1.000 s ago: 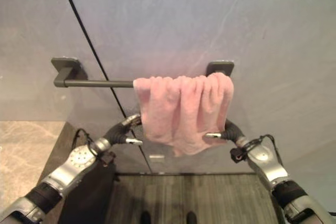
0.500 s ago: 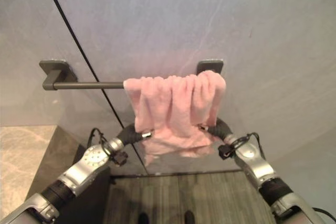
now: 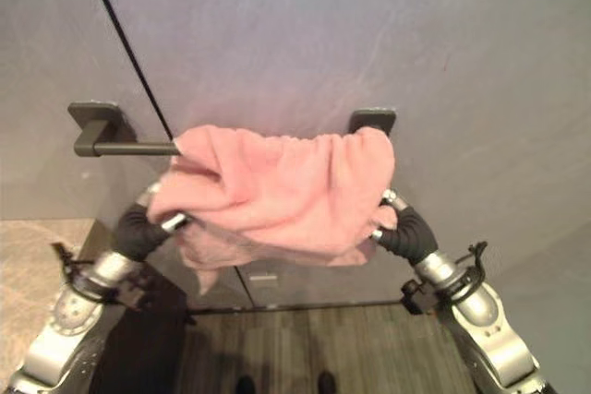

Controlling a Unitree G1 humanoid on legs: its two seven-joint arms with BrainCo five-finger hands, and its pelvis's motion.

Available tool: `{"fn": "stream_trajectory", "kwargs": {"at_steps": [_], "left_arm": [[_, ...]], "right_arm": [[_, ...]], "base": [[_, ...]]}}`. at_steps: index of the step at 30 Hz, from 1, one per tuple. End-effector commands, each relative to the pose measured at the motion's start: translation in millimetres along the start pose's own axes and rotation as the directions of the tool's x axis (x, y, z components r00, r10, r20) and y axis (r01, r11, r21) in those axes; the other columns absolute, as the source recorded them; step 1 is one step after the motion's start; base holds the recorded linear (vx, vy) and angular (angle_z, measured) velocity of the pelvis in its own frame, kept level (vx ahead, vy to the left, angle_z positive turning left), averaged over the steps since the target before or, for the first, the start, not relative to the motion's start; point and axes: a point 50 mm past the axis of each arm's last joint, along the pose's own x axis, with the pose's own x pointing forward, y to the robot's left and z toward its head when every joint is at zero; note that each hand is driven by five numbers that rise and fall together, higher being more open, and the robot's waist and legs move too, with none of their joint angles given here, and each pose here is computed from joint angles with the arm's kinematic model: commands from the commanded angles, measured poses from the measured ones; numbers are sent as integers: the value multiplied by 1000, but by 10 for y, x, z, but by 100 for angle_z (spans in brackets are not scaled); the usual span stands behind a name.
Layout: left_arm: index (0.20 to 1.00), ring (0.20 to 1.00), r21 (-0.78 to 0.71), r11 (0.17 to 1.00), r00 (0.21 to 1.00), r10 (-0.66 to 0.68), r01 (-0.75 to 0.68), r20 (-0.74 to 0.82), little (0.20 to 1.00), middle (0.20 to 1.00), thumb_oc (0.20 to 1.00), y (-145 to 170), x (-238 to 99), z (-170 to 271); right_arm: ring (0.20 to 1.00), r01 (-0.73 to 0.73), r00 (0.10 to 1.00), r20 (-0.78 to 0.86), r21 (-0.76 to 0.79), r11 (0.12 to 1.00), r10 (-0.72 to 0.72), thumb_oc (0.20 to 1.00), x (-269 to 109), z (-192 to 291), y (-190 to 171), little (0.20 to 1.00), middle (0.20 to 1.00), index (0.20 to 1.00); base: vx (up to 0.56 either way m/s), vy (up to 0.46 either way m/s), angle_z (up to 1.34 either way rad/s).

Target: Put brush and paste in cup on sink, flatten towel.

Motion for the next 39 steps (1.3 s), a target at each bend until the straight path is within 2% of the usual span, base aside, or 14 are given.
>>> {"fn": "stream_trajectory", "kwargs": {"at_steps": [1,5,7,8,9,12,17,27,28,29,30,34,36,39], "left_arm": [[200,200,71,997,1000,17,-19,21,200,200,200,107,-13,42],[200,200,-8,992,987,126,-127,-104,200,200,200,186,-178,-231],[200,200,14,983,939,177,-181,-294,200,200,200,182,-318,-682],[200,200,16,983,940,177,-180,-293,200,200,200,182,-313,-685],[200,200,90,989,965,138,-121,-222,200,200,200,167,-202,-552],[200,200,17,993,969,118,-117,-217,200,200,200,113,-218,-549],[200,200,117,992,980,60,-38,-189,200,200,200,72,-188,-446],[200,200,163,986,871,44,42,-489,200,200,200,-1,-475,-1078],[200,200,194,979,838,52,65,-544,200,200,200,-12,-551,-1196],[269,269,213,975,834,63,67,-548,269,269,269,-9,-550,-1225],[1000,1000,264,961,800,95,82,-593,1000,1000,1000,0,-621,-1327],[1000,1000,320,937,747,114,137,-655,1000,1000,1000,0,-752,-1430],[1000,1000,334,898,574,118,287,-810,1000,1000,1000,-6,-1089,-1670],[1000,1000,331,862,500,108,383,-859,1000,1000,1000,-30,-1225,-1745]], "right_arm": [[200,-23,997,69,3,1000,22,200,174,30,-6,200,200,200],[200,-78,996,46,55,995,76,200,324,-131,197,200,200,200],[200,23,995,-101,23,999,-20,200,385,-535,214,200,200,200],[200,24,995,-100,22,999,-21,200,391,-537,213,200,200,200],[200,28,1000,-8,-167,986,-30,200,455,-354,177,200,200,200],[200,2,999,48,-125,992,4,200,419,-225,195,200,200,200],[200,94,996,3,-111,989,-94,200,266,-314,110,200,200,200],[200,159,971,-170,-71,985,-169,200,145,-727,124,200,200,200],[1000,173,953,-243,-64,983,-184,1000,104,-893,149,1000,1000,1000],[1000,170,948,-258,-81,982,-186,1000,108,-935,149,1000,1000,1000],[1000,143,937,-299,-140,980,-180,1000,112,-1032,162,1000,1000,1000],[1000,199,896,-376,-132,971,-235,1000,8,-1205,117,1000,1000,1000],[1000,280,792,-538,-100,955,-288,1000,-248,-1529,89,1000,1000,1000],[1000,339,695,-648,-87,937,-312,1000,-456,-1746,92,1000,1000,1000]], "base": [[-20,17,3],[-21,20,6],[-27,17,21],[-20,25,25],[-10,22,16],[-1,18,5],[3,2,-2],[-1,2,-3],[0,0,0],[0,0,0],[0,0,0],[0,0,0],[0,0,0],[-1,-1,-2]]}}
